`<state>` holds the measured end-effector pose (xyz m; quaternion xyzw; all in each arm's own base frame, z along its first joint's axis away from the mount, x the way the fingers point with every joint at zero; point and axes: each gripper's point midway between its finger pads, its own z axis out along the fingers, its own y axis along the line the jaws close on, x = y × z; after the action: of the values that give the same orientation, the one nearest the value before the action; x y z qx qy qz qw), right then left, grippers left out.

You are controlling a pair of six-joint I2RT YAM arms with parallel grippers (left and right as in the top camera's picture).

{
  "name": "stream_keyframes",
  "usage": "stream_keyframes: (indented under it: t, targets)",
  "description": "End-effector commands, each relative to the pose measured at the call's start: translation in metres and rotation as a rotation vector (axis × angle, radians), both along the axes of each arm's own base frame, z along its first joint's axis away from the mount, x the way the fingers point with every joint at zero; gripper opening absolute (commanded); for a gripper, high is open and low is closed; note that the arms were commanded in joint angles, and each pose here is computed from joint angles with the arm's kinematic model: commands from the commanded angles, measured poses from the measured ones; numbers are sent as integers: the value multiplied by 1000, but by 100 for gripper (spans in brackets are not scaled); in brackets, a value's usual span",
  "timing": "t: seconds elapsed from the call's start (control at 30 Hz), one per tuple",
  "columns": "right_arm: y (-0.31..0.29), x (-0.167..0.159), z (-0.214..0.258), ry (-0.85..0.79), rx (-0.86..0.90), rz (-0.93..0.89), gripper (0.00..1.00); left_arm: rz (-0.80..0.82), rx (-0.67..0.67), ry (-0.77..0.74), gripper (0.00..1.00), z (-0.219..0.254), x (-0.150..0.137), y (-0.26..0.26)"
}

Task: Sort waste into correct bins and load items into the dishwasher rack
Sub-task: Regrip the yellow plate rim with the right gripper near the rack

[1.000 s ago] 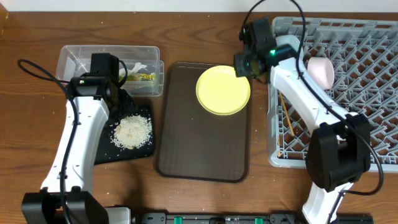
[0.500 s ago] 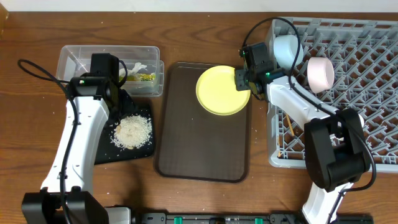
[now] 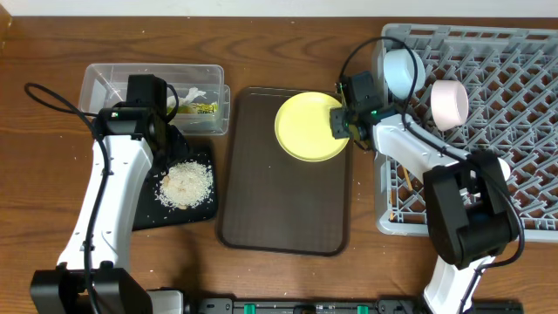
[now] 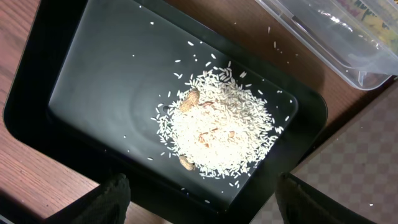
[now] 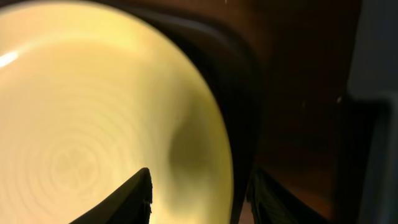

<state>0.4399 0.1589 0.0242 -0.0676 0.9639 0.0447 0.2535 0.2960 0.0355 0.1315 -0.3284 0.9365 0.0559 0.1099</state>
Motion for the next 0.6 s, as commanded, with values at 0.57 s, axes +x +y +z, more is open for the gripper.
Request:
stream_keyframes:
  t: [0.57]
  targets:
    - [28, -34, -18, 101, 16, 52, 30, 12, 19, 0, 77, 2, 0, 5]
